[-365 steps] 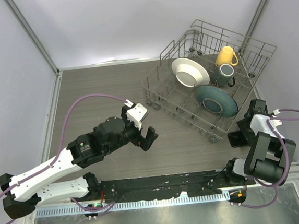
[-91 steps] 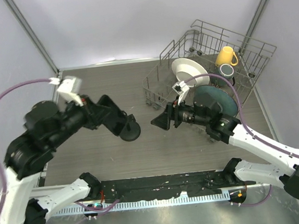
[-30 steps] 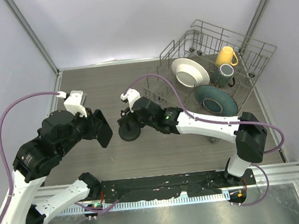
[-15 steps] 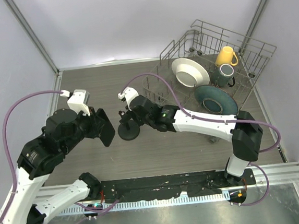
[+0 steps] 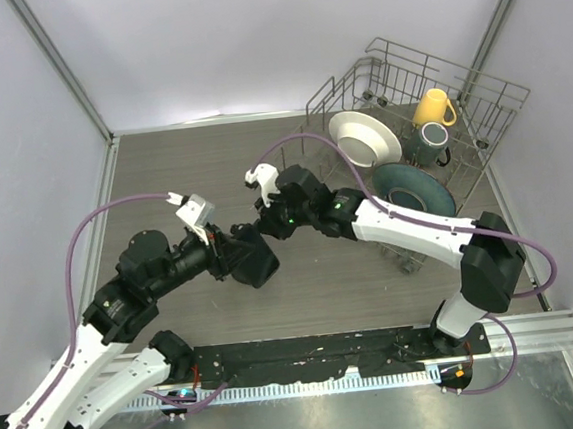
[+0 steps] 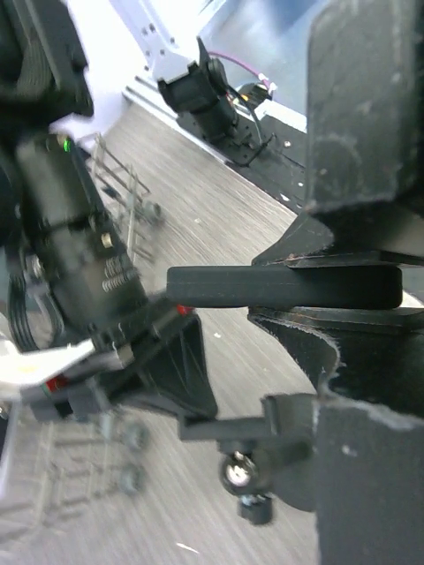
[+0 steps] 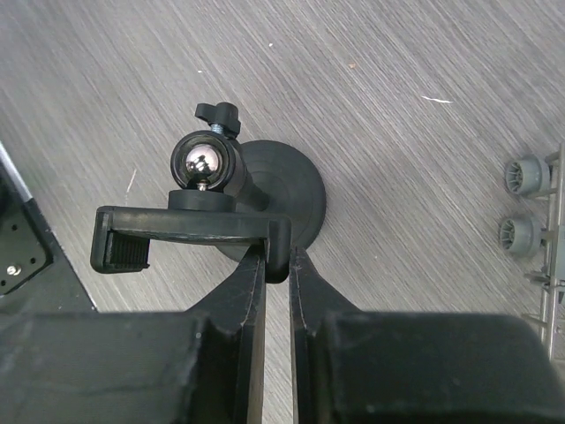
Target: Place the phone on the phone stand
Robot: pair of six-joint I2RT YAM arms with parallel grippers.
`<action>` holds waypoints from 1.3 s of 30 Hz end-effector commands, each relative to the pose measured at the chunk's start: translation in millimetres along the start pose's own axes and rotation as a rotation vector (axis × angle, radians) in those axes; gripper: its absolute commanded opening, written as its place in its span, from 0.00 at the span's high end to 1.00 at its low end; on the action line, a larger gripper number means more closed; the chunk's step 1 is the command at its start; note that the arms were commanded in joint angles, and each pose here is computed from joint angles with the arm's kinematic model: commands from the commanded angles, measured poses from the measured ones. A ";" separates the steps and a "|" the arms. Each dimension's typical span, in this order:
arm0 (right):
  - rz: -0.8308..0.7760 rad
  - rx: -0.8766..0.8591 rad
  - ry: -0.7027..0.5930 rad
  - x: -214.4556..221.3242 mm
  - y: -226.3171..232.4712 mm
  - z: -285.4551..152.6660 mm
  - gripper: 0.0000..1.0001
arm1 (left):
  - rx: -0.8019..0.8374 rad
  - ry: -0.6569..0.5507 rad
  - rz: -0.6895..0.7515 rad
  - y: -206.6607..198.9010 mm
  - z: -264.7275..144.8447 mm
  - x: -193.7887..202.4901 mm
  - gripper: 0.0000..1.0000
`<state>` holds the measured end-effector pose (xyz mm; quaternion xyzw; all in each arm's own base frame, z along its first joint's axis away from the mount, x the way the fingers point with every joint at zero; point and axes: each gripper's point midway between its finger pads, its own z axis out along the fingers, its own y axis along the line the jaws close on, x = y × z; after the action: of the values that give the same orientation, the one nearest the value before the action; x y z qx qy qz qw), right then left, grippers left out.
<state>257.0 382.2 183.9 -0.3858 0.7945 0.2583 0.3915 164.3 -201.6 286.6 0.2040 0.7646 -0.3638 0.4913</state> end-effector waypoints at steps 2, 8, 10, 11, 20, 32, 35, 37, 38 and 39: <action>0.019 -0.233 -0.080 -27.0 24.5 -22.5 0.99 | 0.325 -0.315 0.219 -59.7 11.6 -76.5 1.00; 0.035 -0.309 -0.104 -28.8 22.2 -29.2 0.99 | 0.461 -0.296 0.414 -67.3 41.4 -54.2 1.00; 0.027 -0.317 -0.095 -26.7 18.9 -30.3 0.99 | 0.452 -0.275 0.450 -63.6 49.1 -50.8 1.00; 0.009 -0.338 -0.092 -25.2 20.8 -32.1 0.99 | 0.447 -0.229 0.444 -59.0 57.0 -42.6 1.00; -0.064 -0.375 -0.075 -11.9 19.9 -39.8 0.99 | 0.480 -0.131 0.546 -57.3 59.2 -31.2 1.00; -0.116 -0.417 -0.080 -11.5 25.8 -49.5 0.99 | 0.572 -0.038 0.516 -50.4 68.5 -27.6 1.00; -0.119 -0.424 -0.081 -12.2 27.1 -50.9 0.99 | 0.588 0.001 0.488 -47.6 69.6 -23.0 1.00; -0.121 -0.430 -0.080 -11.8 28.0 -51.3 0.99 | 0.585 0.008 0.488 -44.1 70.1 -20.8 1.00; -0.124 -0.441 -0.077 -10.3 29.9 -51.3 0.99 | 0.588 0.012 0.487 -42.6 70.2 -18.1 1.00; -0.125 -0.444 -0.074 -9.0 29.7 -51.0 0.99 | 0.591 0.011 0.490 -42.4 69.3 -17.6 1.00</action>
<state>227.9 359.3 179.5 -0.4850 0.7280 0.3724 0.3099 184.6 -281.2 270.8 0.4967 0.6035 -0.4367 0.4453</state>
